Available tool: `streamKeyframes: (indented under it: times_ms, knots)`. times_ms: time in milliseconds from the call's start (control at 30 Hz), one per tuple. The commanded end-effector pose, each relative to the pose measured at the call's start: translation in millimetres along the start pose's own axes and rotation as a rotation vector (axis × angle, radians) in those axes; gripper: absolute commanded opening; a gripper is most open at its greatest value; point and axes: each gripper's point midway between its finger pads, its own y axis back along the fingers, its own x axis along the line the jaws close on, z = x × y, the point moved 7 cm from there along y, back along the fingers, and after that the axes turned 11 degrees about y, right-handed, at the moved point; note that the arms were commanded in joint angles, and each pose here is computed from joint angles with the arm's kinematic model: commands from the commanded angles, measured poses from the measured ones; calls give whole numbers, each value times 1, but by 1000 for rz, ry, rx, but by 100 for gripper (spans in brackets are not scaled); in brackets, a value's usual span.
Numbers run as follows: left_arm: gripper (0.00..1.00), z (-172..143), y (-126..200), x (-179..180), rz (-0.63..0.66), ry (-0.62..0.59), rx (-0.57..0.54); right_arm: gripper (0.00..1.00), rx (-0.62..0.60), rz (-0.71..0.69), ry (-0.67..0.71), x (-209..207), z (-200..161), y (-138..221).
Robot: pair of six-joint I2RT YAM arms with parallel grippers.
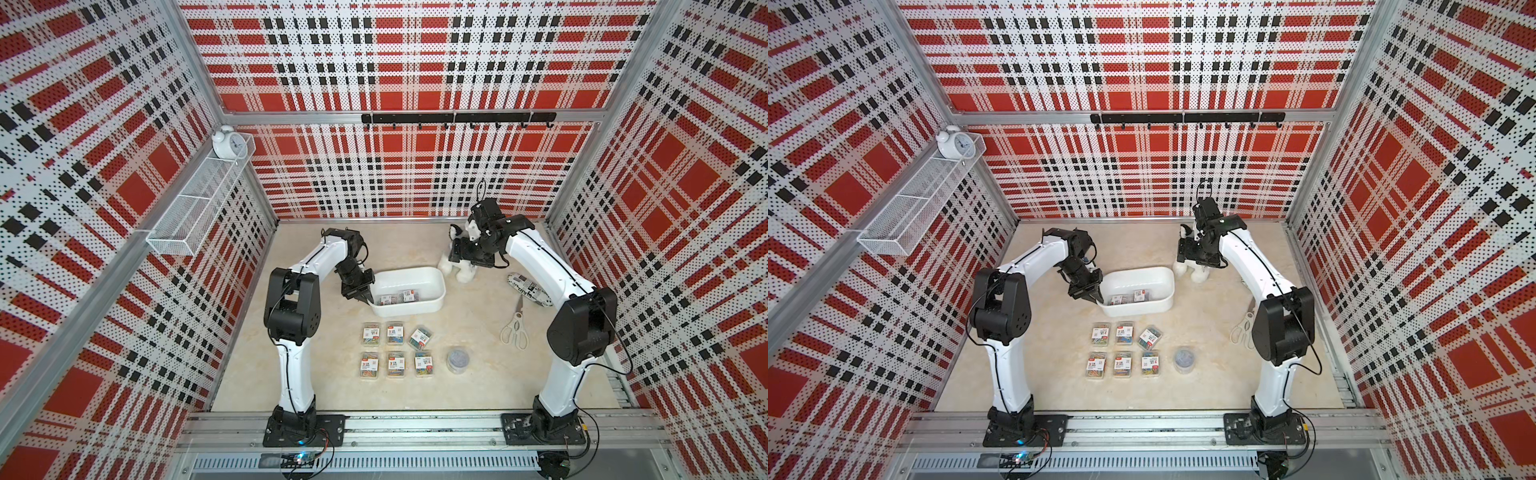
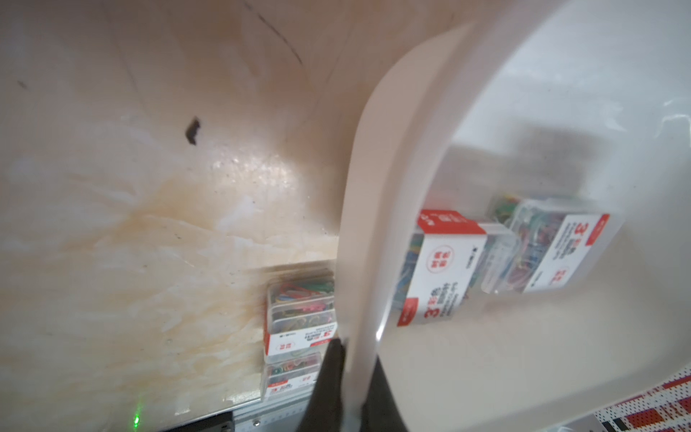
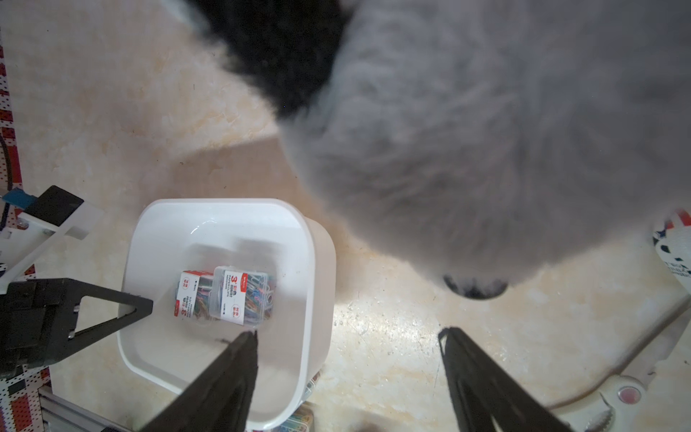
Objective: Take the paper clips out of the storage box
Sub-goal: Adjust the storage box at the center of the board.
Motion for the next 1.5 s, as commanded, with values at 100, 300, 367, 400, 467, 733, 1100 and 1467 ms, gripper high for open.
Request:
streamKeyframes:
  times_ms: [100, 300, 367, 400, 467, 733, 1100, 1467]
  knots:
    - [0, -9, 10, 7, -67, 24, 31, 81, 6, 25, -9, -1, 0, -5]
    - [0, -17, 7, 11, -73, 38, 59, 81, 14, 40, -14, 0, -4, -6]
    - [0, -17, 9, 7, -62, 20, 40, 81, 13, 35, -17, -1, -5, -6]
    - [0, -14, 11, 5, -63, 16, 29, 81, 12, 33, -18, -1, -6, -4]
    - [0, -8, 19, -1, -64, 2, -15, 81, 17, 38, -17, 0, -8, -5]
    - [0, 31, 44, -12, 142, -96, -303, 81, 3, 16, -13, -2, -10, 3]
    - [0, 29, -21, -21, 167, -252, -426, 81, -68, 16, 41, 8, 3, 21]
    - [0, 22, -23, 3, 191, -257, -449, 79, -115, 69, 285, 59, 15, 23]
